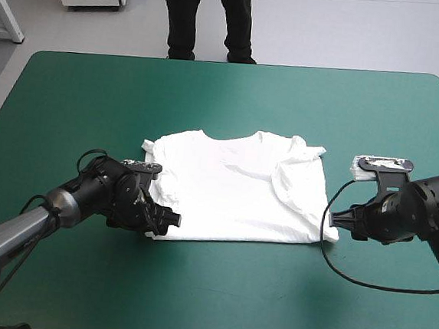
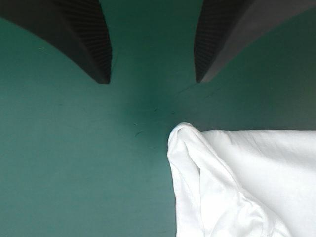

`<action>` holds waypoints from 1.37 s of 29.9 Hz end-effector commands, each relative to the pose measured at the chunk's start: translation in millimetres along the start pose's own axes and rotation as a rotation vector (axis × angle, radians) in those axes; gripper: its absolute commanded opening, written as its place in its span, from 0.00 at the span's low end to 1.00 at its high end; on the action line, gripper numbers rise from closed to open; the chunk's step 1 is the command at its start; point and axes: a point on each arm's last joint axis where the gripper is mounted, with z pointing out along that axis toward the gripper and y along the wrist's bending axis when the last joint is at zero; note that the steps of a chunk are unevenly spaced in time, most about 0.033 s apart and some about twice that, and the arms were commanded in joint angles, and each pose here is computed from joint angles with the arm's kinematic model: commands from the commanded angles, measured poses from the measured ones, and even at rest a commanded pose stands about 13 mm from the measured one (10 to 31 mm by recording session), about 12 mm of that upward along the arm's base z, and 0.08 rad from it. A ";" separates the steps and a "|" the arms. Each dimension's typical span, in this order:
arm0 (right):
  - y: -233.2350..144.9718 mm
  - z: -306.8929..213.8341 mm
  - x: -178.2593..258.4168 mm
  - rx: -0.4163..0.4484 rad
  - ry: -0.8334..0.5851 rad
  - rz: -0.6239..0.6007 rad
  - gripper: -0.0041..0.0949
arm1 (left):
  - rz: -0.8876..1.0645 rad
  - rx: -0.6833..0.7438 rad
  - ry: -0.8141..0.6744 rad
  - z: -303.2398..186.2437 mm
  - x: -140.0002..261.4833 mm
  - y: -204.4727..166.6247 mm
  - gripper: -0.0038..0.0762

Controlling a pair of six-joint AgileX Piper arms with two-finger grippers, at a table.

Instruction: Fold the cloth

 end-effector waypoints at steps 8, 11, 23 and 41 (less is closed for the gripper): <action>-3.2 -12.0 -2.3 0.004 -0.061 -0.004 0.54 | -0.028 -0.006 0.037 26.9 -11.9 -6.4 0.55; -2.8 -12.0 -2.2 0.000 -0.060 -0.007 0.54 | -0.031 -0.006 0.044 29.0 -11.9 -6.8 0.34; 11.0 9.4 -15.9 -0.097 -0.021 0.023 0.54 | -0.016 -0.005 0.043 28.5 -11.9 -6.7 0.04; 22.7 117.8 -24.1 -0.096 0.097 0.017 0.57 | -0.014 -0.004 0.047 28.4 -11.5 -6.8 0.04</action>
